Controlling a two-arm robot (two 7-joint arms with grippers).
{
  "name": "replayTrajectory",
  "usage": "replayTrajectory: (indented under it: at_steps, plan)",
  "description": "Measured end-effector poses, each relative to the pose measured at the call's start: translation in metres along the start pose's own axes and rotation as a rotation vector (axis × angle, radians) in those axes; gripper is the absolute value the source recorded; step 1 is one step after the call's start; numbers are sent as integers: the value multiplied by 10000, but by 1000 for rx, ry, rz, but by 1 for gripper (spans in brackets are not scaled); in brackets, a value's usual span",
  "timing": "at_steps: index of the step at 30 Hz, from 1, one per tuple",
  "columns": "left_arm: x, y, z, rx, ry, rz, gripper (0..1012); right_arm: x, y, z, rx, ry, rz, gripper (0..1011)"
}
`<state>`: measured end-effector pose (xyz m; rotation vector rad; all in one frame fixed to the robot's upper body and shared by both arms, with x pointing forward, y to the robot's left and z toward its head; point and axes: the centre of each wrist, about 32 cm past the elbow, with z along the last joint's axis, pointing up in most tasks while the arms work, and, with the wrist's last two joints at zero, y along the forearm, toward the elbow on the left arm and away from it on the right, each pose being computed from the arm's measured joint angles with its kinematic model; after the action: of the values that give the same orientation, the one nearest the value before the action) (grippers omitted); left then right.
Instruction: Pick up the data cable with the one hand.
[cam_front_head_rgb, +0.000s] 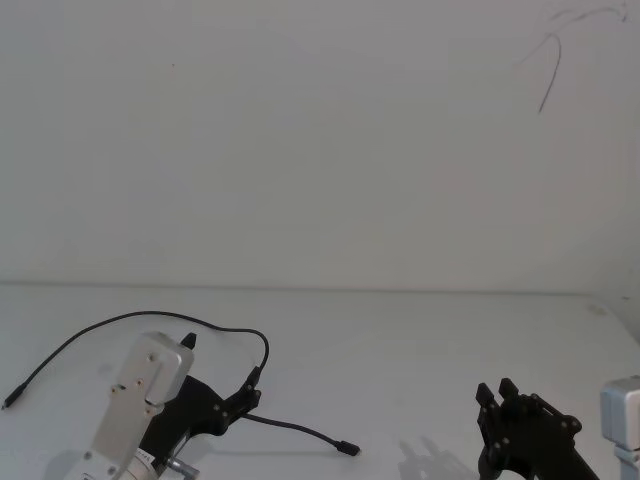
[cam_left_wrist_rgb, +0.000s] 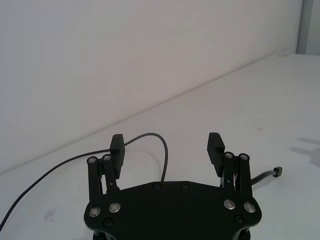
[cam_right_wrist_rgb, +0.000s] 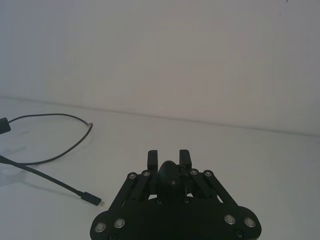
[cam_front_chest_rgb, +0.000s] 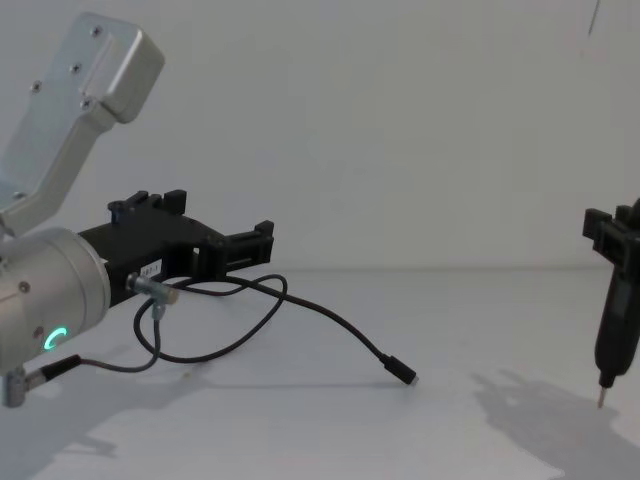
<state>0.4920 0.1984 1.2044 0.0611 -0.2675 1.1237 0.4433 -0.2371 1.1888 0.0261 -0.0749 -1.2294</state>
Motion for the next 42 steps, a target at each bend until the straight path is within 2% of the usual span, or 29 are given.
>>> replayTrajectory:
  at_steps: [18, 25, 36, 37, 38, 42]
  plan:
    - [1, -1, 1, 0, 0, -1, 1001, 0, 0, 0, 0, 0, 0, 251]
    - [26, -24, 17, -5, 3, -32, 1001, 0, 0, 0, 0, 0, 0, 251]
    - [140, -102, 71, -19, 11, -158, 1001, 0, 0, 0, 0, 0, 0, 251]
    - [140, -102, 71, -19, 11, -158, 1001, 0, 0, 0, 0, 0, 0, 251]
    - [172, -123, 84, -20, 12, -189, 1001, 0, 0, 0, 0, 0, 0, 251]
    - [226, -157, 102, -21, 14, -245, 1001, 0, 0, 0, 0, 0, 0, 251]
